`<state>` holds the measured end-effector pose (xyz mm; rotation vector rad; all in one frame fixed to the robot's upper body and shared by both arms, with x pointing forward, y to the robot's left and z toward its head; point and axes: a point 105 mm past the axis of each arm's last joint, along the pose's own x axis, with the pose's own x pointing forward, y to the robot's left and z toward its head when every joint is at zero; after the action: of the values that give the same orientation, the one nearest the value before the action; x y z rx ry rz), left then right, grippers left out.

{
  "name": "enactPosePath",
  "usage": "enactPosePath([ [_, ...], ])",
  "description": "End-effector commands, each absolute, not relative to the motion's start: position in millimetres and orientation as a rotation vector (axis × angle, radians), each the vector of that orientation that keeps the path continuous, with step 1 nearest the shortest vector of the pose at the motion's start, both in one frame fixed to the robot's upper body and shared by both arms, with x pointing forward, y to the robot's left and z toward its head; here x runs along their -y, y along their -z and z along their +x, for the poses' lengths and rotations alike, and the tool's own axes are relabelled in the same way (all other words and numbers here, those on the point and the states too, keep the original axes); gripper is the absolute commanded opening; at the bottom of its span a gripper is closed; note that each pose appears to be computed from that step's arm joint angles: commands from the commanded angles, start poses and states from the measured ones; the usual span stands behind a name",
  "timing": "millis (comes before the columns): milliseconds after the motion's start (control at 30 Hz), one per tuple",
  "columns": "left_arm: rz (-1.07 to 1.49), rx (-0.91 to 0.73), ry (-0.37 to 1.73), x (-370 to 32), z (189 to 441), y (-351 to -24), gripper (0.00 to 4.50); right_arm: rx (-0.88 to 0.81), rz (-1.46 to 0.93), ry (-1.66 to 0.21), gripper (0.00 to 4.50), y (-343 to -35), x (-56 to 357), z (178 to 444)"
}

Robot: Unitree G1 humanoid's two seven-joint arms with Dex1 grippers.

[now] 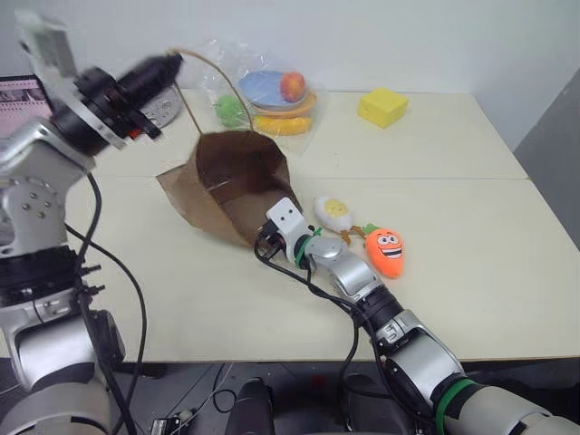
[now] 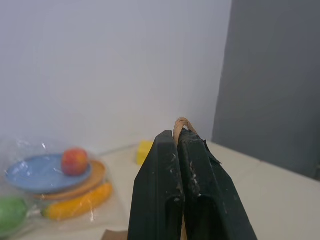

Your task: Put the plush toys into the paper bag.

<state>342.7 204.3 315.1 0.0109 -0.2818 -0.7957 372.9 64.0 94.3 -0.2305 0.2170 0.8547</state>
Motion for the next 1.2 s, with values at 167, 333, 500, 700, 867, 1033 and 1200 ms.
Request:
enactPosePath([
  [167,0.111,0.294,0.811,-200,342,-309,0.0,-0.104,-0.14,-0.947,0.03,-146,-69,358],
  [333,0.102,0.299,0.808,-201,345,-309,0.0,0.013,-0.069,-1.015,0.03,-201,-51,334],
  [500,0.102,0.283,0.82,-205,342,-306,0.0,0.075,0.011,-0.936,0.93,-251,6,327],
  [700,0.12,0.275,0.827,-211,339,-306,0.0,-0.012,-0.108,-0.666,3.02,-225,76,349],
  [867,0.118,0.277,0.837,-209,340,-306,0.0,-0.097,-0.153,-0.611,4.48,-189,82,353],
  [1033,0.122,0.272,0.848,-207,340,-304,0.0,-0.17,-0.158,-0.575,4.48,-156,75,359],
  [1200,0.123,0.267,0.852,-207,337,-304,0.0,-0.213,-0.218,-0.51,4.48,-130,86,368],
])
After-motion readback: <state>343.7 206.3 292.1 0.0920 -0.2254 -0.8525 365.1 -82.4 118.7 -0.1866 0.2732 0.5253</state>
